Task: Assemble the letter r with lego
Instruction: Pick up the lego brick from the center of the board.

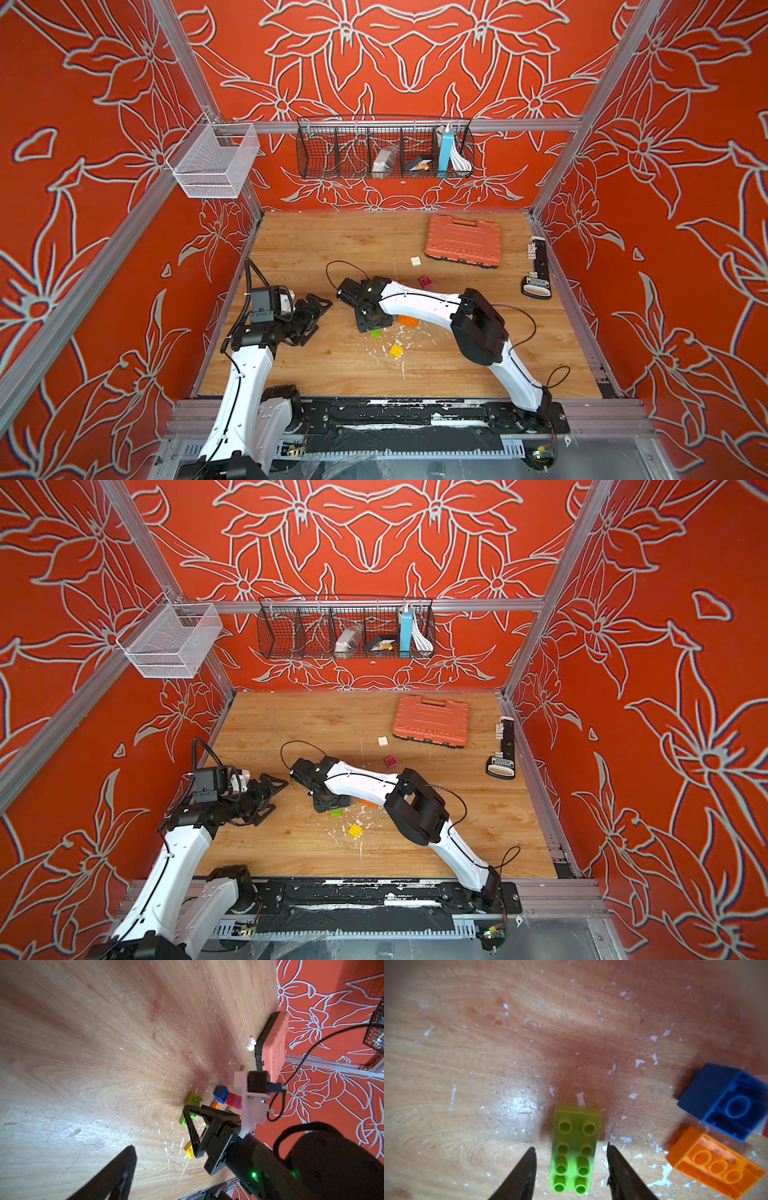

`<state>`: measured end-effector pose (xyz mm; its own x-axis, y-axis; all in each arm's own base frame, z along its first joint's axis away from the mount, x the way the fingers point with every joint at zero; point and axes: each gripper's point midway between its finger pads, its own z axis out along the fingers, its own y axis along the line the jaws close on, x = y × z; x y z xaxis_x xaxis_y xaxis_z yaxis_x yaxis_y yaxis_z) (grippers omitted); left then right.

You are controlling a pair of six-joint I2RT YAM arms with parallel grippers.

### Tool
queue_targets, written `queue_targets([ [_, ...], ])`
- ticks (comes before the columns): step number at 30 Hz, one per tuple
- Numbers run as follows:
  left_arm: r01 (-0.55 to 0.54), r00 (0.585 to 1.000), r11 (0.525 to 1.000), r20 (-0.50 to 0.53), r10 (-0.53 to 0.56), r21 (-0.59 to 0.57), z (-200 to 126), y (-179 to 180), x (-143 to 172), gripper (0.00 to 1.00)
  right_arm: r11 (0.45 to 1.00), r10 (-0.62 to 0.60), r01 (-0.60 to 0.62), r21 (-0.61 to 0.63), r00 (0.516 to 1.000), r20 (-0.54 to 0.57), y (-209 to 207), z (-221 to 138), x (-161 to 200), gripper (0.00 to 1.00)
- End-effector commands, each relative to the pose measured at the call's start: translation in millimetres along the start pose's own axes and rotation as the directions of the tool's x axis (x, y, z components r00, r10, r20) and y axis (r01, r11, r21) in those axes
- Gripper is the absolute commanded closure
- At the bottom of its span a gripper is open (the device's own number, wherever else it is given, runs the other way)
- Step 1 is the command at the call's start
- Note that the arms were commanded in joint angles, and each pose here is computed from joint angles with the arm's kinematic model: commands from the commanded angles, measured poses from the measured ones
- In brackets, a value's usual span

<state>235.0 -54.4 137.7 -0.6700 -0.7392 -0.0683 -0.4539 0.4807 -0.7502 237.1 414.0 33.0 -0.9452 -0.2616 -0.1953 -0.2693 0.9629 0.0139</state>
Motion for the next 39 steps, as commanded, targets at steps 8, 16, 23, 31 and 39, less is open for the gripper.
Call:
queue_targets([
  [8,-0.009,1.0,1.0,-0.02,0.009,-0.002,1,3,3,0.11,0.999,0.017,-0.016,0.036,0.999,-0.043,-6,16,0,0.5],
  [16,-0.01,1.0,1.0,-0.024,0.01,-0.007,1,4,4,0.12,0.999,0.014,-0.011,0.036,0.998,-0.067,-7,20,5,0.6],
  [23,-0.019,0.999,1.0,-0.034,0.018,-0.008,0,4,7,0.11,1.0,-0.021,0.021,0.0,0.999,-0.041,-4,5,0,0.69],
  [31,-0.133,0.991,0.99,-0.035,0.131,-0.047,-4,-5,19,0.09,0.936,-0.199,0.254,-0.243,0.953,0.231,13,-91,-20,0.81],
  [39,-0.315,0.949,0.949,-0.036,0.314,-0.024,22,-32,54,0.01,0.784,-0.358,0.569,-0.25,0.742,0.567,-23,-155,11,0.9],
])
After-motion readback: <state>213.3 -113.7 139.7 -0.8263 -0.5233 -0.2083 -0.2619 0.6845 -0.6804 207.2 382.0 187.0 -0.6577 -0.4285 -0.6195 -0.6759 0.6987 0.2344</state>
